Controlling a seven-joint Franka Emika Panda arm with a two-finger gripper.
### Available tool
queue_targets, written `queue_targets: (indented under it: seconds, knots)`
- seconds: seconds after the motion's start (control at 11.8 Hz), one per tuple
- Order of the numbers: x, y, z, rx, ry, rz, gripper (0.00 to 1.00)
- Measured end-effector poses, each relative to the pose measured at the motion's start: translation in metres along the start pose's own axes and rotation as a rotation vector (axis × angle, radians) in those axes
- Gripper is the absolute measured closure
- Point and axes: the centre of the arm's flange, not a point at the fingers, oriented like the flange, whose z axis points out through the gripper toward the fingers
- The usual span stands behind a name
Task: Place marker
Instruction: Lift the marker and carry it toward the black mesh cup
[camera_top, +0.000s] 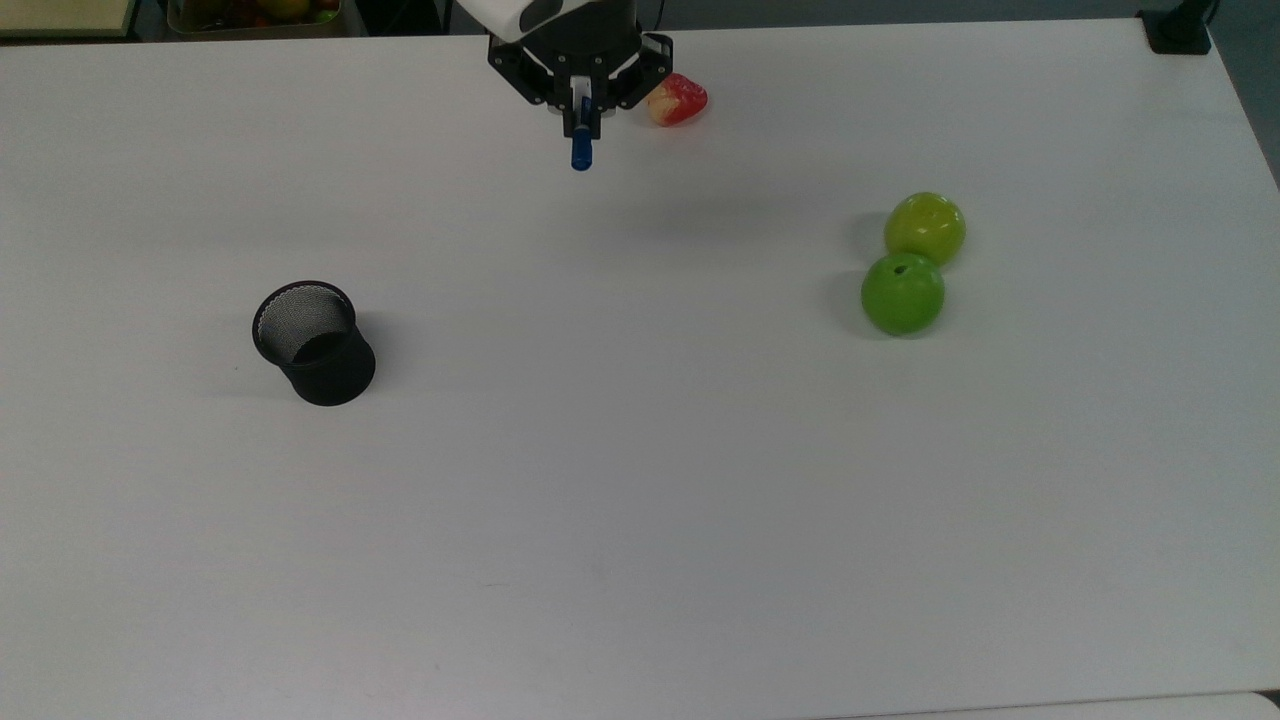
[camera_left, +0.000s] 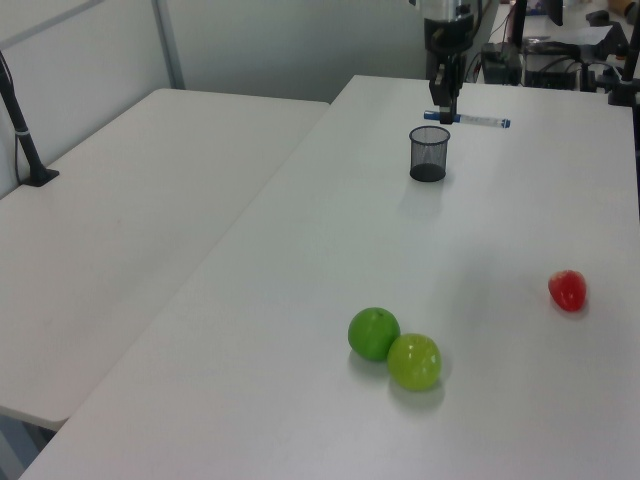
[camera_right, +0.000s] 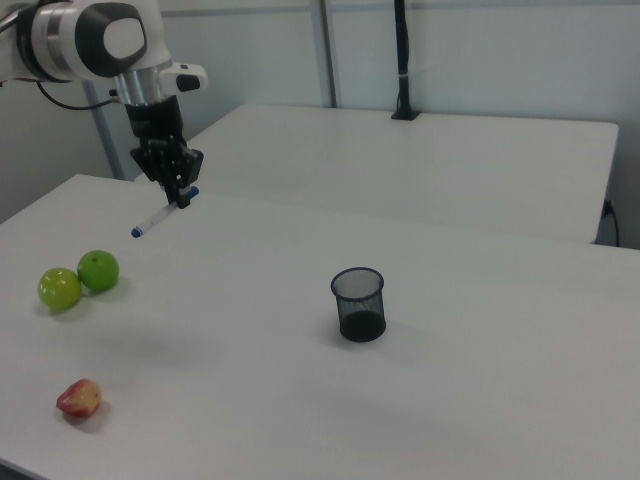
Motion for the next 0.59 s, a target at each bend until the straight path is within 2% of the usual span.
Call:
queue_targets:
  seconds: [0.34, 0.59]
  knots:
    - [0.001, 0.008, -0.001, -0.002, 0.0, -0.002, 0.82]
    - [0.005, 0.068, 0.003, -0.017, -0.006, -0.007, 0.82]
